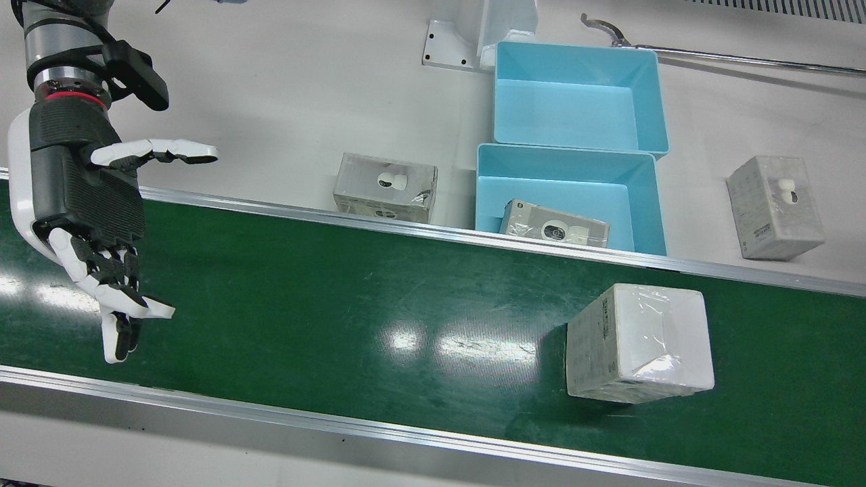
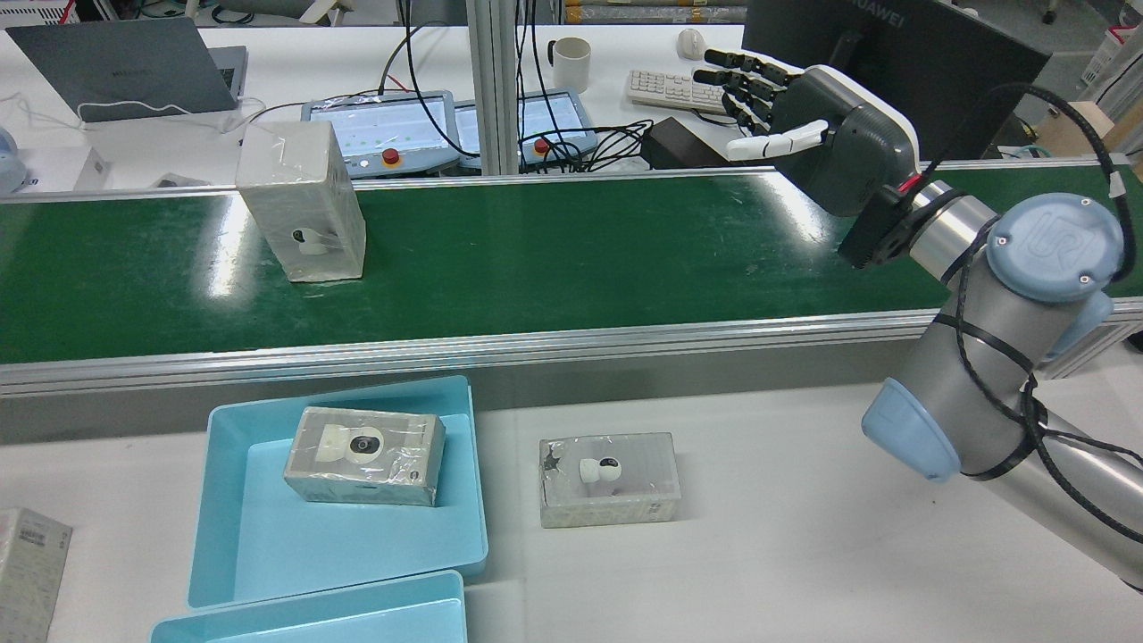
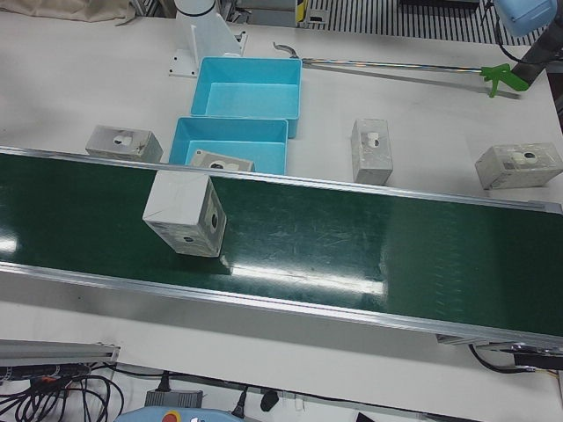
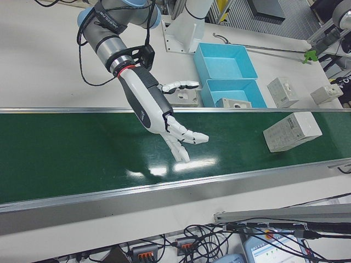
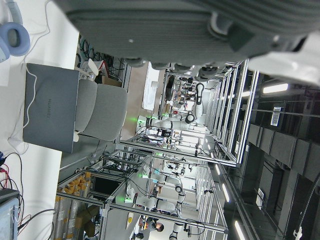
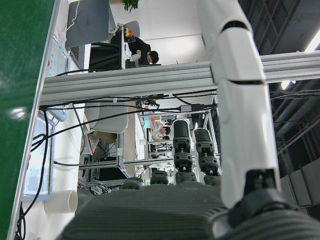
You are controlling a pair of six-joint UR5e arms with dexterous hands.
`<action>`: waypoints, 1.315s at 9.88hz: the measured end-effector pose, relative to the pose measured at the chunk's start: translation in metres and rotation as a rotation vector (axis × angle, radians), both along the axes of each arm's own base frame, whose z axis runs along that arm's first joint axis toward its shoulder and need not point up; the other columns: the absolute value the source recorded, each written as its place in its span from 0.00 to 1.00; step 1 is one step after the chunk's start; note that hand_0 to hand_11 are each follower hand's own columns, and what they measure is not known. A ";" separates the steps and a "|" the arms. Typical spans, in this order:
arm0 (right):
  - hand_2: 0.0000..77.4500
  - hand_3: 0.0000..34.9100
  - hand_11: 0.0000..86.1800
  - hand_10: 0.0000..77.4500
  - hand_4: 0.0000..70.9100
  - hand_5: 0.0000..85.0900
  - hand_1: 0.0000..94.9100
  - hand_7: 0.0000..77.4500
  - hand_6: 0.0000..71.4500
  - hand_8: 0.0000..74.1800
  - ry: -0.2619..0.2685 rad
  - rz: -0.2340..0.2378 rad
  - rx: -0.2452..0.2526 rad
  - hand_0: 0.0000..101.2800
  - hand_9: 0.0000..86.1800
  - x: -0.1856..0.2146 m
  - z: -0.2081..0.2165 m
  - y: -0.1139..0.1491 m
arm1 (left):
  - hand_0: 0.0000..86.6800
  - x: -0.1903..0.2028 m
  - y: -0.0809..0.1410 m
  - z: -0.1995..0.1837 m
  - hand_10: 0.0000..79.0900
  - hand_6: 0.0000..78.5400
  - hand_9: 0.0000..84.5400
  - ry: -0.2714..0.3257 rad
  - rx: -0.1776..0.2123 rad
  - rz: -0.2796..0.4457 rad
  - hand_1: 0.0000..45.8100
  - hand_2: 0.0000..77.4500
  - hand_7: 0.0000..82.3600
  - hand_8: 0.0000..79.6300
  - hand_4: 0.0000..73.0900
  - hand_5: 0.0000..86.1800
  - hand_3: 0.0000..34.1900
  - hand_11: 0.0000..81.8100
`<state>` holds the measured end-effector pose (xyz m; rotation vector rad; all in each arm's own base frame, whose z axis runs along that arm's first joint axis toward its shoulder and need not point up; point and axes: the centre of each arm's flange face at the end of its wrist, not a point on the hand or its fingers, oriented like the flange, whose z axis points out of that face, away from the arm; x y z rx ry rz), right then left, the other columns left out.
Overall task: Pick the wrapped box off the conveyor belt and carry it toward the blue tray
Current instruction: 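Move the right hand along the belt toward the approaching wrapped box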
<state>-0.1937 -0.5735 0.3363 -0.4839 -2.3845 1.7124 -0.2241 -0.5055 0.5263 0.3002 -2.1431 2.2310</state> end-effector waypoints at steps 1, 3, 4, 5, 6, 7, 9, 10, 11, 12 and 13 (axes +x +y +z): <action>0.18 0.09 0.02 0.00 0.19 0.20 0.18 0.28 0.11 0.01 0.001 0.000 -0.002 0.50 0.04 0.000 0.001 0.000 | 0.00 0.000 0.000 0.000 0.01 0.00 0.00 0.000 0.000 0.000 0.00 0.01 0.01 0.01 0.00 0.01 0.00 0.00; 0.18 0.07 0.02 0.00 0.19 0.20 0.18 0.28 0.11 0.01 -0.002 -0.001 -0.003 0.50 0.04 0.000 0.002 0.001 | 0.00 0.000 0.000 0.000 0.01 0.00 0.00 0.000 0.000 0.000 0.00 0.01 0.01 0.01 0.00 0.01 0.00 0.00; 0.18 0.11 0.02 0.00 0.21 0.20 0.18 0.28 0.11 0.01 -0.006 -0.002 -0.001 0.50 0.04 0.000 0.000 0.002 | 0.00 0.000 0.000 0.000 0.01 0.00 0.00 0.000 0.000 0.000 0.00 0.01 0.01 0.01 0.00 0.01 0.00 0.00; 0.18 0.11 0.02 0.00 0.21 0.20 0.18 0.28 0.11 0.01 -0.010 -0.002 0.003 0.50 0.04 0.000 -0.002 0.002 | 0.00 0.000 0.000 0.000 0.01 0.00 0.00 0.000 0.000 0.000 0.00 0.01 0.01 0.01 0.00 0.01 0.00 0.00; 0.18 0.11 0.02 0.00 0.20 0.20 0.18 0.28 0.11 0.01 -0.012 -0.004 0.008 0.50 0.04 -0.002 -0.005 0.003 | 0.00 0.000 0.000 0.000 0.01 0.00 0.00 0.000 0.000 0.000 0.00 0.01 0.01 0.01 0.00 0.01 0.00 0.00; 0.18 0.12 0.02 0.00 0.22 0.21 0.18 0.30 0.11 0.01 -0.013 -0.008 0.014 0.50 0.06 -0.004 -0.009 0.004 | 0.00 0.000 0.000 0.000 0.01 0.00 0.00 0.000 0.000 0.000 0.00 0.01 0.01 0.01 0.00 0.01 0.00 0.00; 0.20 0.15 0.02 0.00 0.25 0.21 0.19 0.33 0.14 0.01 -0.020 -0.021 0.029 0.50 0.06 -0.006 -0.015 0.009 | 0.00 0.000 0.000 0.000 0.01 0.00 0.00 0.000 0.000 0.000 0.00 0.01 0.01 0.01 0.00 0.01 0.00 0.00; 0.22 0.20 0.02 0.00 0.25 0.21 0.19 0.34 0.14 0.01 -0.023 -0.025 0.034 0.50 0.06 -0.006 -0.017 0.011 | 0.00 0.000 0.000 0.000 0.01 0.00 0.00 0.000 0.000 0.000 0.00 0.01 0.01 0.01 0.00 0.01 0.00 0.00; 0.22 0.20 0.02 0.00 0.25 0.21 0.19 0.34 0.14 0.01 -0.024 -0.026 0.036 0.50 0.06 -0.006 -0.017 0.013 | 0.00 0.000 0.000 0.000 0.01 0.00 0.00 0.000 0.000 0.000 0.00 0.01 0.01 0.01 0.00 0.01 0.00 0.00; 0.24 0.11 0.02 0.00 0.25 0.21 0.21 0.34 0.14 0.01 -0.026 -0.031 0.039 0.50 0.06 -0.010 -0.019 0.015 | 0.00 0.000 0.000 0.000 0.01 0.00 0.00 0.000 0.000 0.000 0.00 0.01 0.01 0.01 0.00 0.01 0.00 0.00; 0.24 0.10 0.02 0.00 0.25 0.21 0.21 0.34 0.14 0.01 -0.026 -0.046 0.040 0.50 0.06 -0.021 -0.020 0.019 | 0.00 0.000 0.000 0.000 0.01 0.00 0.00 0.000 0.000 0.000 0.00 0.01 0.01 0.01 0.00 0.01 0.00 0.01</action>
